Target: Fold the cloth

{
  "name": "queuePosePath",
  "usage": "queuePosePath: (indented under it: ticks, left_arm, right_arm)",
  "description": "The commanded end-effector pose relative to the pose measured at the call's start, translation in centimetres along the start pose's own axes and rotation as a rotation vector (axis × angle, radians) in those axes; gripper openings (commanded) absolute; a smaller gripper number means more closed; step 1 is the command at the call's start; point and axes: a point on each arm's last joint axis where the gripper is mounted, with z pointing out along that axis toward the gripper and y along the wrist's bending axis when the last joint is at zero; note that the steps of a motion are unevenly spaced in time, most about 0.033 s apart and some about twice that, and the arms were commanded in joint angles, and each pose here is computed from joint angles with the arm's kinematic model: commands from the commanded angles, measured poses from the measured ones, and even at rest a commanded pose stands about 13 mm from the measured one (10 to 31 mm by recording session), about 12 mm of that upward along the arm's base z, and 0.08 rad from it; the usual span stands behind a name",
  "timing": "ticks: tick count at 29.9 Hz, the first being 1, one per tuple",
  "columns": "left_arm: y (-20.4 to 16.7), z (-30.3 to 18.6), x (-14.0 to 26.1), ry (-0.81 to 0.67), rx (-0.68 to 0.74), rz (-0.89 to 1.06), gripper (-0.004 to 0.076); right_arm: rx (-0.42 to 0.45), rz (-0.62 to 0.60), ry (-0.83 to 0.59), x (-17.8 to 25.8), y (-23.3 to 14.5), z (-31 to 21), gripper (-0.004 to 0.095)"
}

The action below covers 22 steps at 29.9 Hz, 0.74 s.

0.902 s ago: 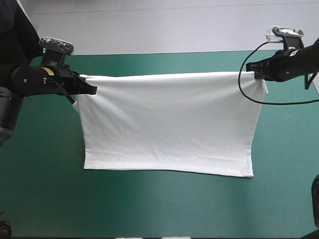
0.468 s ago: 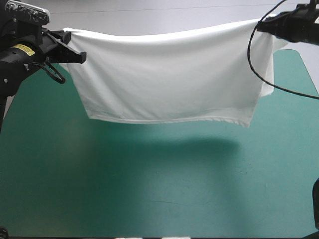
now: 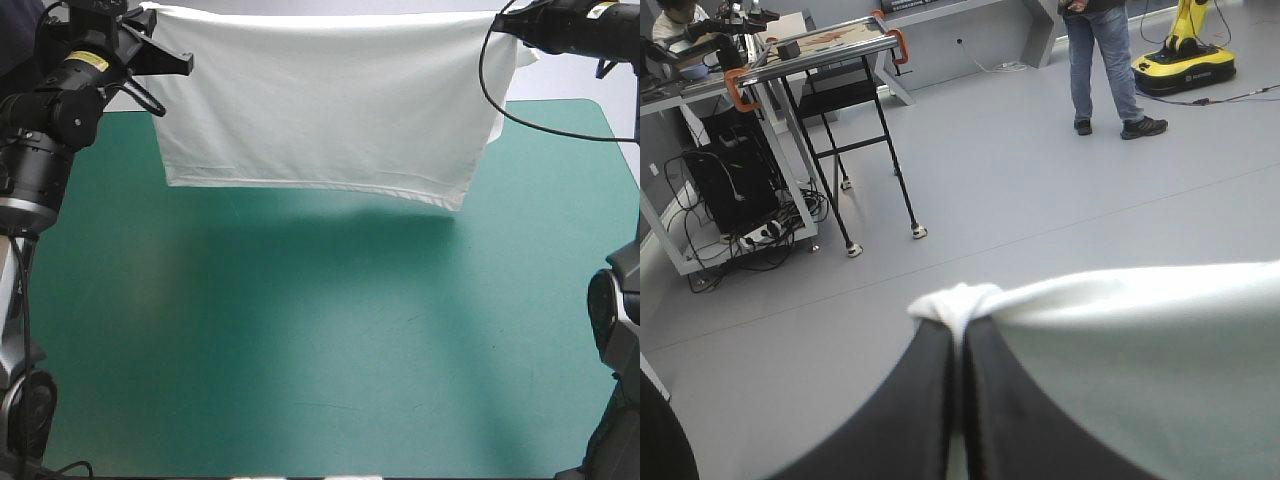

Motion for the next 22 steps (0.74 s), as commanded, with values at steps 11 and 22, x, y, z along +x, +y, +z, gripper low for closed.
queuePosePath:
  ticks: [11, 22]
  left_arm:
    - [0.0, 0.2, -0.9, 0.001, 0.012, -0.006, -0.0009]
    - [-2.1, -0.3, 6.3, 0.601, 0.182, -0.121, -0.0009]
  right_arm:
    - [-0.052, -0.051, -0.121, -1.8, 1.2, -2.1, -0.0015]
    - [-0.039, 0.106, 0.183, 2.2, 0.0, 0.2, -0.0015]
